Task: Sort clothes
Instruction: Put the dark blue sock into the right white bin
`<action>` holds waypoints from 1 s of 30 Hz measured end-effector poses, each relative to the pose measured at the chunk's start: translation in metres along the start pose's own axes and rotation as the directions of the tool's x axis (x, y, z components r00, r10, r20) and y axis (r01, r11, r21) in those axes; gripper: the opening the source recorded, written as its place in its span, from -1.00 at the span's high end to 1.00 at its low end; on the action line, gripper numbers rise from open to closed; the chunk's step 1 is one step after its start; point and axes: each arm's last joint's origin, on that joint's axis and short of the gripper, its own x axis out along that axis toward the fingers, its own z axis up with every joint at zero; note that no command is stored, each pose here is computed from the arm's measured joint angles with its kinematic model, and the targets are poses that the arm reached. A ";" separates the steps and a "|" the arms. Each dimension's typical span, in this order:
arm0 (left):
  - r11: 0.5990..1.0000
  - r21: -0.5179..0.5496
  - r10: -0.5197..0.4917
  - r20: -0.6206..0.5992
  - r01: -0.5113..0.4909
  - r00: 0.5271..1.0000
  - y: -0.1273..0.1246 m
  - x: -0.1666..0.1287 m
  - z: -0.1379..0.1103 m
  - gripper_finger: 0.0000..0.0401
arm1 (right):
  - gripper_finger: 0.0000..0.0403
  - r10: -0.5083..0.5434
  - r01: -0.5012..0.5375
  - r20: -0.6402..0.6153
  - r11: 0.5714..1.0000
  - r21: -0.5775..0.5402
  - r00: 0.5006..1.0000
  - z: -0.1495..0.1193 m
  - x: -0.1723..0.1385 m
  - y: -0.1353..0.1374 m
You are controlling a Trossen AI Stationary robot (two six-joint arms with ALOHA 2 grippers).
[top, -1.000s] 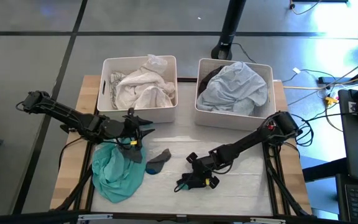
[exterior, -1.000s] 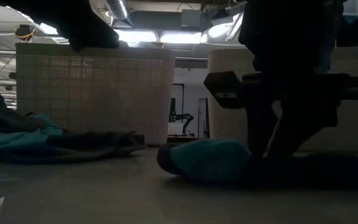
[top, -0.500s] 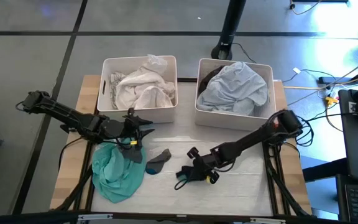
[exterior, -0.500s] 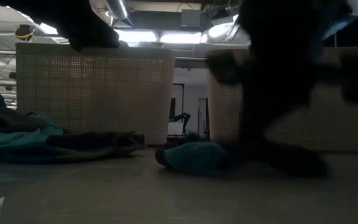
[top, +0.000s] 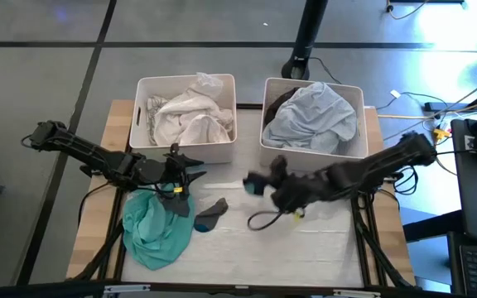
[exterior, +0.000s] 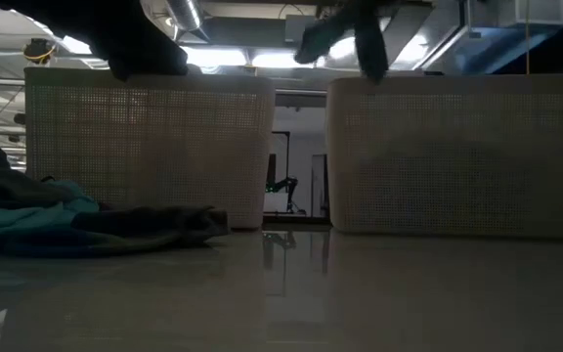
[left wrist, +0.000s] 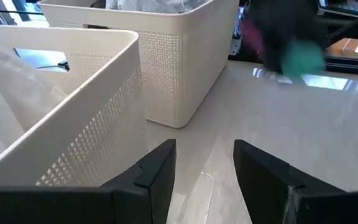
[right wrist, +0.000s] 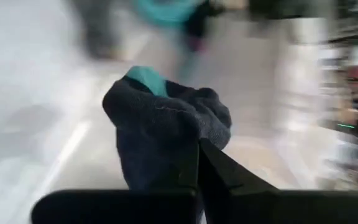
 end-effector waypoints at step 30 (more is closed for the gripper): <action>1.000 0.010 -0.002 0.010 0.002 1.000 0.000 0.000 0.001 0.24 | 0.65 -0.225 0.301 -0.302 0.924 0.236 0.926 -0.090 -0.026 -0.101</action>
